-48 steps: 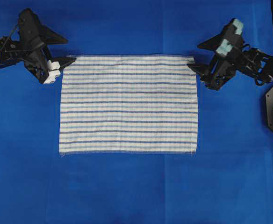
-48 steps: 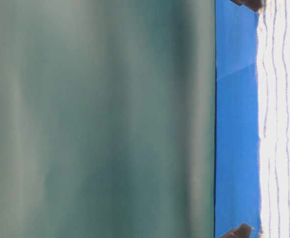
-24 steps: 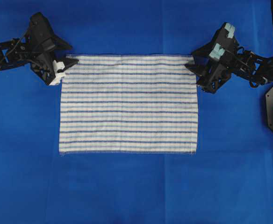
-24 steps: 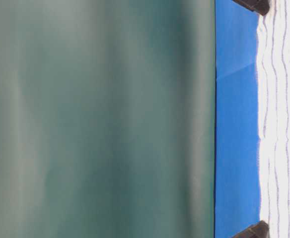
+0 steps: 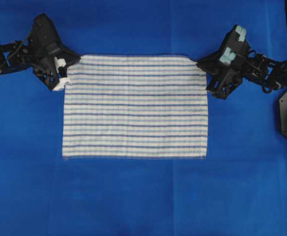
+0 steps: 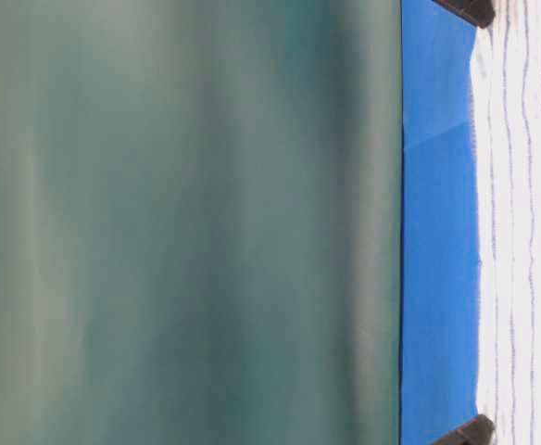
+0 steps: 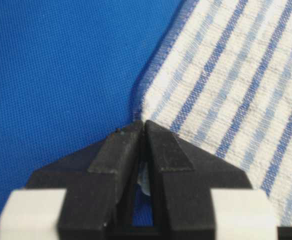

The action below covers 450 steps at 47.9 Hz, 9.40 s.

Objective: Fold the blue towel.
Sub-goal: 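Lift the far edge and fold it toward the near edge with both grippers, then release the folded edge and raise both grippers, then grasp the folded towel's two ends with left and right grippers, then lift the towel and rotate it vertical, right gripper moving to the far side, then lay the towel down lengthwise and open both grippers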

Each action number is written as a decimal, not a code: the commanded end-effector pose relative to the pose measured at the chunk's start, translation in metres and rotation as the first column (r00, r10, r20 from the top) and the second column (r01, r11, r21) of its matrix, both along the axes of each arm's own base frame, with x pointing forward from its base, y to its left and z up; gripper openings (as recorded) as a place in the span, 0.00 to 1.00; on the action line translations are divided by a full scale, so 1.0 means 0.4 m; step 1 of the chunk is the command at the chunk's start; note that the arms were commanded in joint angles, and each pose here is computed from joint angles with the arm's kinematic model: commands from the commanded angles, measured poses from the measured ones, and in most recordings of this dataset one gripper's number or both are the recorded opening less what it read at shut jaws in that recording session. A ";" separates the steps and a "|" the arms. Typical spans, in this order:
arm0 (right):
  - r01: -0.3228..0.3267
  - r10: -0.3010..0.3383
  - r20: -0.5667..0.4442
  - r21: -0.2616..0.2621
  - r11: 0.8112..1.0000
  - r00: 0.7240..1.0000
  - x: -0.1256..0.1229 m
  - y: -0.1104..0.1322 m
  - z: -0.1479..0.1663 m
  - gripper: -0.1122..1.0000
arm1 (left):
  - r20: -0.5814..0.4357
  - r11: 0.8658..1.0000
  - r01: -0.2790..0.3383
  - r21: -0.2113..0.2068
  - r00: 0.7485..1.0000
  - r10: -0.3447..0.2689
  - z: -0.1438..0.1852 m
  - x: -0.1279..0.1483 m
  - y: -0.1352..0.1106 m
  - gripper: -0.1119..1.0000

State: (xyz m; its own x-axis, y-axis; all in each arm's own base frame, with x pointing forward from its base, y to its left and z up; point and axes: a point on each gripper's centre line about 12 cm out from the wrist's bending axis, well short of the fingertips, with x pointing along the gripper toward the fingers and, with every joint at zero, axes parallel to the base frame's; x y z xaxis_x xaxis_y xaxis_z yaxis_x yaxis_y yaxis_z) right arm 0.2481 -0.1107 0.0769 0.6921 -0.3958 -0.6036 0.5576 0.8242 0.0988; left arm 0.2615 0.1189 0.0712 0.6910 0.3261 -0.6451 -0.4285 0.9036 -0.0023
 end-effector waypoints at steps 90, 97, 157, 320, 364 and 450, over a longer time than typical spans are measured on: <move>-0.285 0.248 0.193 0.198 0.938 0.949 0.002 0.351 0.130 0.08 | 0.181 0.886 0.463 -0.032 0.874 -0.450 0.177 0.007 -0.378 0.12; -0.275 0.246 0.161 0.199 0.940 0.956 0.014 0.375 0.093 0.08 | 0.184 0.888 0.455 -0.064 0.880 -0.437 0.149 0.021 -0.388 0.12; -0.349 0.325 0.134 0.259 0.901 0.936 0.031 0.505 0.072 0.37 | 0.140 0.826 0.555 -0.102 0.830 -0.540 0.116 0.021 -0.485 0.86; -0.133 0.131 0.246 -0.010 0.991 0.960 0.054 0.095 0.368 0.08 | 0.295 0.868 0.495 -0.035 0.835 -0.464 0.408 0.212 -0.445 0.11; -0.026 0.050 0.130 -0.181 0.983 0.990 0.218 -0.142 0.381 0.08 | 0.487 0.884 0.464 -0.064 0.787 -0.378 0.387 0.536 -0.529 0.11; -0.166 0.157 -0.072 -0.131 0.977 0.985 0.414 -0.206 0.174 0.90 | 0.466 0.897 0.307 -0.317 0.874 -0.135 0.202 0.310 -0.532 0.93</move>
